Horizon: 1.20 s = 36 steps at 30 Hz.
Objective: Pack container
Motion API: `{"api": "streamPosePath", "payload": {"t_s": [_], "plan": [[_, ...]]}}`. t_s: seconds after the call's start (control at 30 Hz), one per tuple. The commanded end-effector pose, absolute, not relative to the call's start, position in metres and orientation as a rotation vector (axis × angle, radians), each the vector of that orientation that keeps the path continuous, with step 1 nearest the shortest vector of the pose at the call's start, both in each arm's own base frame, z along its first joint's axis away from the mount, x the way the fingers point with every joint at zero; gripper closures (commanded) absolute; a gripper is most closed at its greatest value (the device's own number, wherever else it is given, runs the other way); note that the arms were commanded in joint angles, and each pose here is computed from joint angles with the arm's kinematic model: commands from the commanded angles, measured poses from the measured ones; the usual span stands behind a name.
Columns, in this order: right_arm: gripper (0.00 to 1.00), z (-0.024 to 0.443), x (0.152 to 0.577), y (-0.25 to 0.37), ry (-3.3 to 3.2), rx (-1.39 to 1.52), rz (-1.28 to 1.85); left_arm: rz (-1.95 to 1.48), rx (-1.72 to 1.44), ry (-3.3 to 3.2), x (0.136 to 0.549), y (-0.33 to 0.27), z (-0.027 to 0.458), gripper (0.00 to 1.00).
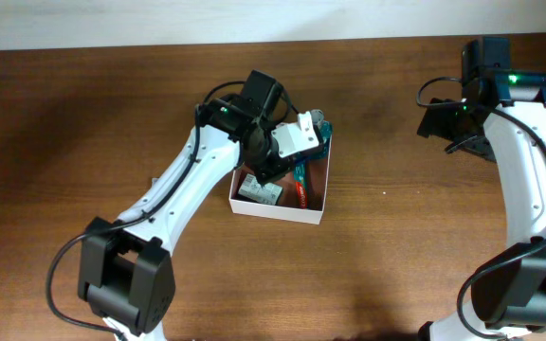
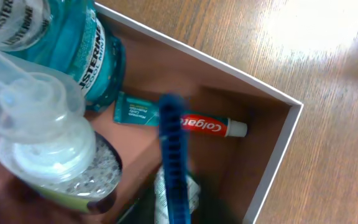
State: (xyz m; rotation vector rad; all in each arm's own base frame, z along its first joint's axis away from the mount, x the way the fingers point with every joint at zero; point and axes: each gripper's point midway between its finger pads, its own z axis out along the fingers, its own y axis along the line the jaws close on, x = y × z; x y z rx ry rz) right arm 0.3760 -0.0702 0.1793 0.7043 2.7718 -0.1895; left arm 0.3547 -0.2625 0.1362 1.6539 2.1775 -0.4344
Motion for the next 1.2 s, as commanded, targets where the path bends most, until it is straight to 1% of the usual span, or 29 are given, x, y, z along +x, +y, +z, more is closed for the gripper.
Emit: {"api": "streamPosePath", "payload": {"t_s": [0.0, 0.03, 0.1, 0.27, 0.33, 0.43, 0.6, 0.63, 0.73, 0.8, 0.87, 0.9, 0.97, 1.17], "plan": [[0.01, 0.186, 0.378, -0.071, 2.750, 0.707, -0.187, -0.462, 1.665, 2.127, 0.358, -0.268, 0.144, 0.08], [0.01, 0.186, 0.378, -0.071, 2.750, 0.707, -0.187, -0.462, 1.664, 2.126, 0.358, -0.268, 0.144, 0.04], [0.01, 0.186, 0.378, -0.071, 2.750, 0.707, -0.187, -0.463, 1.655, 2.127, 0.359, -0.268, 0.145, 0.02], [0.01, 0.186, 0.378, -0.071, 2.750, 0.707, -0.187, -0.461, 1.611, 2.108, 0.358, -0.268, 0.164, 0.01], [0.01, 0.186, 0.378, -0.071, 2.750, 0.707, -0.187, -0.511, 1.608, 2.078, 0.354, -0.273, 0.173, 0.01], [0.02, 0.186, 0.378, -0.071, 2.750, 0.707, -0.187, -0.559, 1.606, 2.053, 0.352, -0.279, 0.174, 0.01], [0.01, 0.186, 0.378, -0.071, 2.750, 0.707, -0.187, -0.552, 1.519, 2.064, 0.371, -0.287, 0.171, 0.04], [0.01, 0.186, 0.378, -0.071, 2.750, 0.707, -0.187, -0.484, 1.468, 2.090, 0.383, -0.284, 0.169, 0.05], [0.01, 0.186, 0.378, -0.071, 2.750, 0.707, -0.187, -0.369, 1.384, 2.121, 0.402, -0.277, 0.170, 0.05], [0.01, 0.186, 0.378, -0.071, 2.750, 0.707, -0.187, -0.367, 1.364, 2.114, 0.407, -0.279, 0.171, 0.10], [0.01, 0.186, 0.378, -0.071, 2.750, 0.707, -0.187, -0.375, 1.326, 2.131, 0.410, -0.280, 0.170, 0.11], [0.01, 0.186, 0.378, -0.071, 2.750, 0.707, -0.187, -0.384, 1.303, 2.146, 0.412, -0.281, 0.168, 0.16], [0.01, 0.186, 0.378, -0.071, 2.750, 0.707, -0.187, -0.385, 1.276, 2.174, 0.414, -0.281, 0.162, 0.20], [0.01, 0.186, 0.378, -0.071, 2.750, 0.707, -0.187, -0.338, 1.198, 2.286, 0.424, -0.274, 0.134, 0.23]]}}
